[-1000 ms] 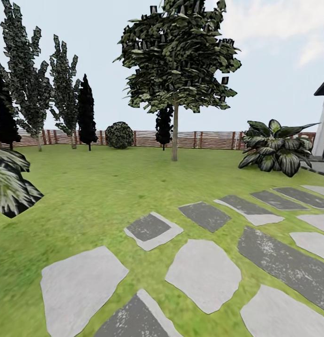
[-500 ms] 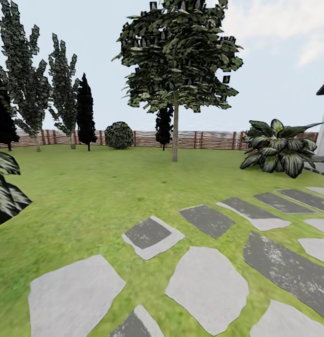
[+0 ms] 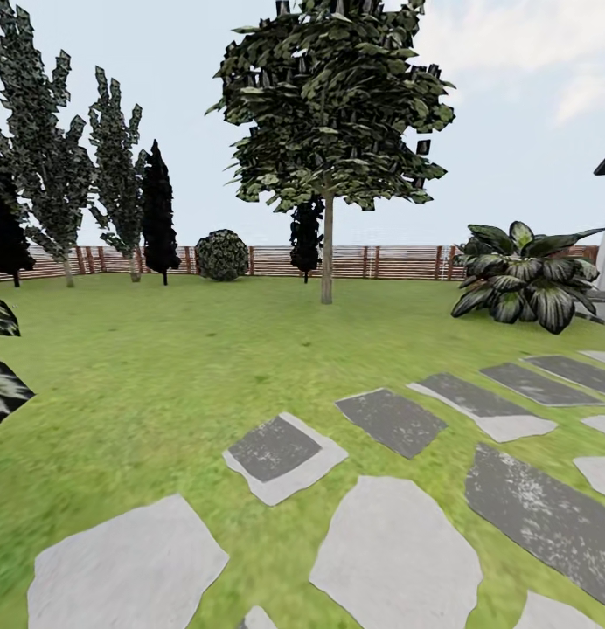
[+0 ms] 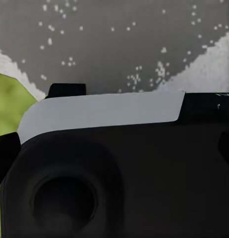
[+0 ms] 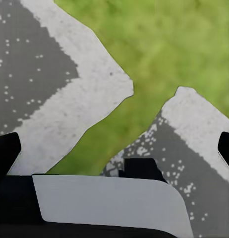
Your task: Take the three Easter eggs out of the wicker basket on the lawn in the garden, then place them on the lawn next to a single tree (choose any tree) so that all three eggs are next to the same tree and none are left in the basket.
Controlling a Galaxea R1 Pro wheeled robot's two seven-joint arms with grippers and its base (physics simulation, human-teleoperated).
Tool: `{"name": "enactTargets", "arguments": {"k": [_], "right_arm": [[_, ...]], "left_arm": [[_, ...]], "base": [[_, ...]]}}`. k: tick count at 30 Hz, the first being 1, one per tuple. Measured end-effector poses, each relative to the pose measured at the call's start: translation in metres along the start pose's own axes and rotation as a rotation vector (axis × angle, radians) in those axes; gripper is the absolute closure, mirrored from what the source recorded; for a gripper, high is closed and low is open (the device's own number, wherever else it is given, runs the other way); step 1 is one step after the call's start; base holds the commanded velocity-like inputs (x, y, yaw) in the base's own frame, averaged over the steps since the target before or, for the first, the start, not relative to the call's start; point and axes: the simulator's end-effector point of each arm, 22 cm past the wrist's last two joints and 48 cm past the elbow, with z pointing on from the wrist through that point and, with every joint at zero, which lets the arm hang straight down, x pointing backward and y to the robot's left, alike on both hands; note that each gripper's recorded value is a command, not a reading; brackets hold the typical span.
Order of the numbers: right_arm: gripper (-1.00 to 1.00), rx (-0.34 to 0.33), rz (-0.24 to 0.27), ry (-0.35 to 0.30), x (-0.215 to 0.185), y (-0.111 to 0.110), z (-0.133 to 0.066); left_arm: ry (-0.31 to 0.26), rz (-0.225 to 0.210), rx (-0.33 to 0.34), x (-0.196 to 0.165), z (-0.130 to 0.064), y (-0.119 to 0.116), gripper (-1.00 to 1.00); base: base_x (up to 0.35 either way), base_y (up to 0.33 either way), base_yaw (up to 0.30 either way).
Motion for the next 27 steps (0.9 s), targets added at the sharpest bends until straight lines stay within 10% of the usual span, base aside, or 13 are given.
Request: {"name": "enactTargets", "arguments": {"k": [27], "right_arm": [[-1.00,0.000,0.000,0.000,0.0000,0.0000,0.0000]], "left_arm": [[0.000,0.000,0.000,0.0002,0.0000,0.0000,-1.00]], "base": [[0.315,0.000,0.001]]}}
